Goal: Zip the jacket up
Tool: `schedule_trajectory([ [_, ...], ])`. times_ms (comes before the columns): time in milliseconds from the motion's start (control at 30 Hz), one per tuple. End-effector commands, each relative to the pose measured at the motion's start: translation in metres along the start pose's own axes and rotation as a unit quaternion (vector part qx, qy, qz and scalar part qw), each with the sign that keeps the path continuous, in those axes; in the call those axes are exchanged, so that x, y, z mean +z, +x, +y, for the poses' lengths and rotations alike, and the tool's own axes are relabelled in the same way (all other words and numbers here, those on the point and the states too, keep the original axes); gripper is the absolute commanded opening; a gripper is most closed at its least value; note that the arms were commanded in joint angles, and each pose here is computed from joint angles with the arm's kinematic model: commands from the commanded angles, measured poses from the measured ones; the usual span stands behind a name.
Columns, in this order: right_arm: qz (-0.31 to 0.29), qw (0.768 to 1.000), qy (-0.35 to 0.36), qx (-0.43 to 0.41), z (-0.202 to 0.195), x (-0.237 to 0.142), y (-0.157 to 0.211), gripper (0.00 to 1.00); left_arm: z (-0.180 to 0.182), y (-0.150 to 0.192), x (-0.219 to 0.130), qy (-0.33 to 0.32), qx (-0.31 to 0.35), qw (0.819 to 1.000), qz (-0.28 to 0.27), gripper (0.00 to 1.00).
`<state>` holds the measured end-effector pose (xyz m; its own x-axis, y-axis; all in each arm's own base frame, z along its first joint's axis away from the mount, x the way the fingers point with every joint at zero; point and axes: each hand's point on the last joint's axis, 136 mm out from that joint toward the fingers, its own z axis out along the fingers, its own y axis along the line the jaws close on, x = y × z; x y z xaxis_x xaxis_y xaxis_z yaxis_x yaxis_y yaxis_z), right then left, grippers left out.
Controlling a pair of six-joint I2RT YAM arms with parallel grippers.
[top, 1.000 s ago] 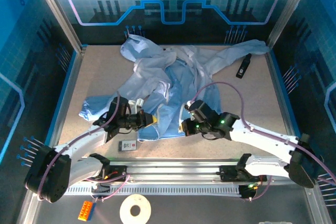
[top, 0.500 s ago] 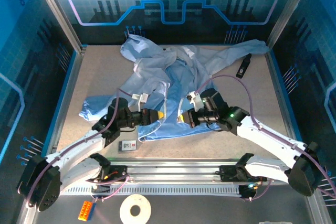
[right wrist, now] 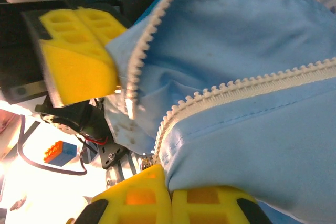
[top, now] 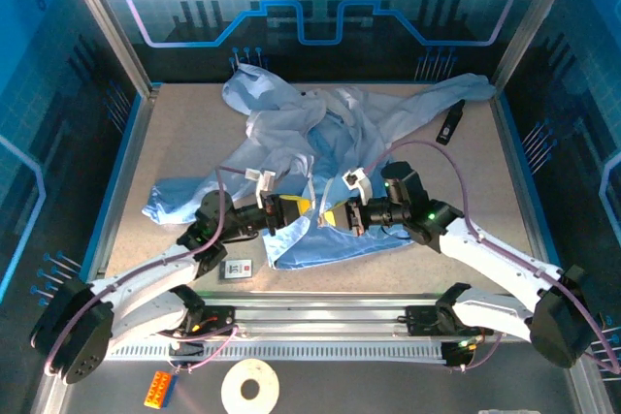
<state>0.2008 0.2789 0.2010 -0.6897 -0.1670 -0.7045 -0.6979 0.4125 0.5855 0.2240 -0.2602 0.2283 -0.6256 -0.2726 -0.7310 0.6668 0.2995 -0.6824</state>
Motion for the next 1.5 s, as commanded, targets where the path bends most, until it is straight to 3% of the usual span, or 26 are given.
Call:
schedule_trajectory([
  [0,-0.034,0.998,-0.034,-0.038,0.014,-0.008,-0.013,0.0,-0.016,-0.012,0.0,0.044,0.053,0.997,-0.037,0.0],
  [533,-0.087,0.995,-0.027,-0.031,0.004,-0.007,-0.027,0.0,-0.006,-0.002,-0.003,0.029,0.027,0.999,-0.033,0.0],
  [1467,-0.101,0.994,-0.038,-0.011,0.003,-0.004,-0.029,0.0,-0.007,0.002,-0.001,0.032,-0.005,0.999,-0.029,0.0],
])
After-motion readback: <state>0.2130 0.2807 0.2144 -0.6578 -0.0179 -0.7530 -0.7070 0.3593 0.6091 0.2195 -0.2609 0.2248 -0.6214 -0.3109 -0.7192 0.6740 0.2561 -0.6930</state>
